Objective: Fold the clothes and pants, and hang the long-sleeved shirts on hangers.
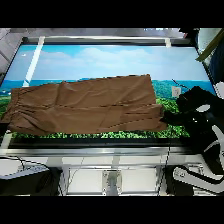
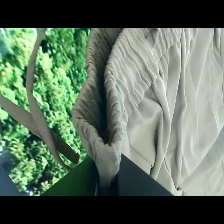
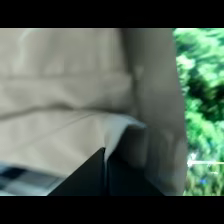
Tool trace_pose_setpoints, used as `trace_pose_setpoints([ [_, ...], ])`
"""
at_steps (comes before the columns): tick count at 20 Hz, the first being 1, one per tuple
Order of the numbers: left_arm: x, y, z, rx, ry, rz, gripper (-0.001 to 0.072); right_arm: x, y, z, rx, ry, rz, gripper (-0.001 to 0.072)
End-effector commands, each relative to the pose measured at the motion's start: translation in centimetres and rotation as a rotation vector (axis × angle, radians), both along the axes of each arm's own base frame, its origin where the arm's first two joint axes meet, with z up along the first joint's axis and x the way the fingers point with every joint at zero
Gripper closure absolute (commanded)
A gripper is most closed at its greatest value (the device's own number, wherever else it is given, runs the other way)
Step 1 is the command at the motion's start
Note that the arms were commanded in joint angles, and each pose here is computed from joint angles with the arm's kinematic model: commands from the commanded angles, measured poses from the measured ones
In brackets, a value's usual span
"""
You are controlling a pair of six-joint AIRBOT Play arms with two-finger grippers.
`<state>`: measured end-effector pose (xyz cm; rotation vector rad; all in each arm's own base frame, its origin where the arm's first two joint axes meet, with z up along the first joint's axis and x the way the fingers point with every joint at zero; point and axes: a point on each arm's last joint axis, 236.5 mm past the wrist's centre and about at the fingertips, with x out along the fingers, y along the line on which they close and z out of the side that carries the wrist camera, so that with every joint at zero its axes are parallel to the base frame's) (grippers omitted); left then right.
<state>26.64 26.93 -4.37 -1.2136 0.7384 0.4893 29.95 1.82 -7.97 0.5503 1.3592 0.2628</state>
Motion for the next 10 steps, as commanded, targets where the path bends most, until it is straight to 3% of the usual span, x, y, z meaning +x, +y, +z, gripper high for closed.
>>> trace_pose_setpoints([
  [1,0.1,-0.8,0.6,-0.025,-0.01,-0.031,0.0689,-2.6,0.3,3.4,-0.024,0.033,0.162,0.0696],
  [6,-1.5,0.2,2.9,0.005,0.0,-0.068,0.069,-7.0,-5.5,9.1,-0.291,0.016,0.184,0.0696],
  [10,-6.9,0.1,0.2,0.055,0.223,-0.149,0.069,-10.5,-6.3,8.3,-0.291,0.034,0.074,0.0696],
])
